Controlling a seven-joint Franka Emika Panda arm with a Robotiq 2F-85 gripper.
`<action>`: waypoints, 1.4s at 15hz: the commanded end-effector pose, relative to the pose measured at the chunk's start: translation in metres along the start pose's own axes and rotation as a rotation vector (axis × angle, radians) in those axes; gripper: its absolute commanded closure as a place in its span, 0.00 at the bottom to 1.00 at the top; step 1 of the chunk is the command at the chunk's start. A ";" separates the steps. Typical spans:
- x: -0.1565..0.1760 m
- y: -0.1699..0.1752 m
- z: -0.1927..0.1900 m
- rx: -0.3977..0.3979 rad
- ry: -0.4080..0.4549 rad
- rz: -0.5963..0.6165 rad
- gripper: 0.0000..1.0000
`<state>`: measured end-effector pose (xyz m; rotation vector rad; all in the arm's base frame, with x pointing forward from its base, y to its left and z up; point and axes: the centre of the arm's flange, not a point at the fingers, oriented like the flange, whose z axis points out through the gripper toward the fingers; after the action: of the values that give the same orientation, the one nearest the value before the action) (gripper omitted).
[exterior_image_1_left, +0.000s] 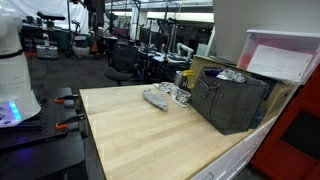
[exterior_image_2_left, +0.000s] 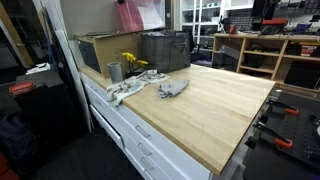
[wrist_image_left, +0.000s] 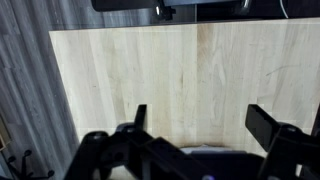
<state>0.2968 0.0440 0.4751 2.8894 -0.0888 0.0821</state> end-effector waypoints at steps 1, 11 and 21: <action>0.000 0.000 0.000 0.000 0.000 0.000 0.00; 0.015 0.015 0.010 -0.046 -0.045 0.027 0.00; 0.143 0.030 0.063 -0.034 0.059 -0.036 0.00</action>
<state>0.3796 -0.0071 0.4341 2.8222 -0.0694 0.1273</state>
